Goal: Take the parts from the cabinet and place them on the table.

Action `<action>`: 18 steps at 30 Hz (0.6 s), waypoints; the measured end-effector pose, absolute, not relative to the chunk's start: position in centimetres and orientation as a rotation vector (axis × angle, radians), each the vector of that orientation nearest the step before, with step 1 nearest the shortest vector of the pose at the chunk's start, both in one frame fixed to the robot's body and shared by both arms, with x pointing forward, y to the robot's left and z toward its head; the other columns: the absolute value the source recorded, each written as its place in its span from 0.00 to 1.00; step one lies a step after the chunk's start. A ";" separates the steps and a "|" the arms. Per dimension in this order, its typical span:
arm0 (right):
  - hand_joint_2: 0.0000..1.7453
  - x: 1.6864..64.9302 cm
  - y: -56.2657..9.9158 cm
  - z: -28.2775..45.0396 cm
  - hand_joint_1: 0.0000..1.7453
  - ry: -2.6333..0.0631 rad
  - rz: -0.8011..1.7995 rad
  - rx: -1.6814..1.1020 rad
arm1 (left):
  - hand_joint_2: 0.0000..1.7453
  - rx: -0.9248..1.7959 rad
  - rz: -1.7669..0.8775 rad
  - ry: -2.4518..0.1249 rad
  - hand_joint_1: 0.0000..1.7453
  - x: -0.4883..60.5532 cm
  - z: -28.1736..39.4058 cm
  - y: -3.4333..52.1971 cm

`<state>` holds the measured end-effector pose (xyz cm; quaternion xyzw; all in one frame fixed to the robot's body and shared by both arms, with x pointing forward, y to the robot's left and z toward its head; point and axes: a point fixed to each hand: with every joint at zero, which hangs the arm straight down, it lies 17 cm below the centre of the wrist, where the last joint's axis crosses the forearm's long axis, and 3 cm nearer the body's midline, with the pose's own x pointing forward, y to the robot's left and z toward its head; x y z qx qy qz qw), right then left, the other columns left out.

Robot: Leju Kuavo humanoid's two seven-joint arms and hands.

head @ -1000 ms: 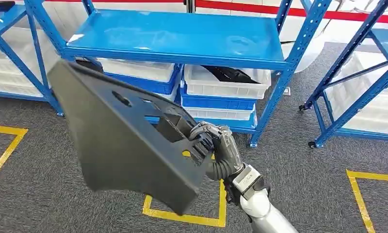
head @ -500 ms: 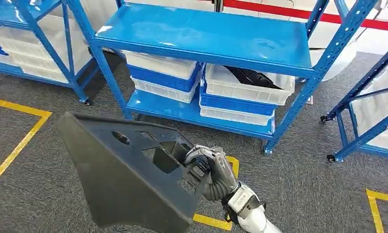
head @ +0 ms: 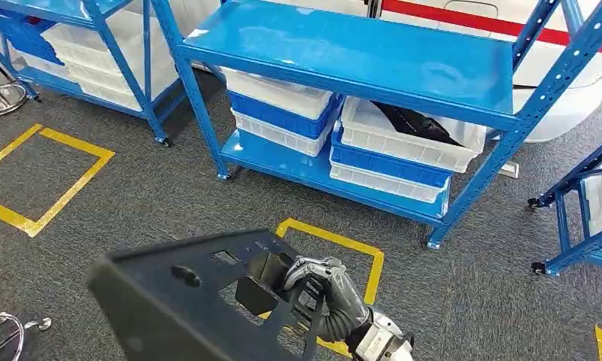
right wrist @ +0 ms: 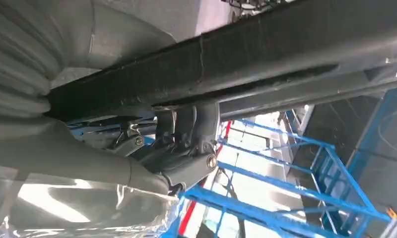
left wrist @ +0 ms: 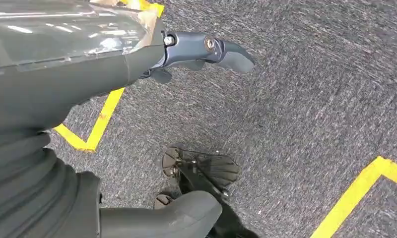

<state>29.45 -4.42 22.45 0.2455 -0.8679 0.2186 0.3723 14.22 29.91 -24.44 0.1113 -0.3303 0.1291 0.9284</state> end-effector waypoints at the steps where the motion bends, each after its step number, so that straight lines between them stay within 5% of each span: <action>1: 1.00 29.3 -4.4 22.3 1.00 -2.223 0.562 0.629 | 1.00 0.230 0.261 -0.682 0.00 14.5 -24.4 30.1; 18: 1.00 32.6 -4.2 18.9 1.00 -2.072 0.581 0.543 | 1.00 0.230 0.246 -0.690 0.00 15.0 -24.3 30.1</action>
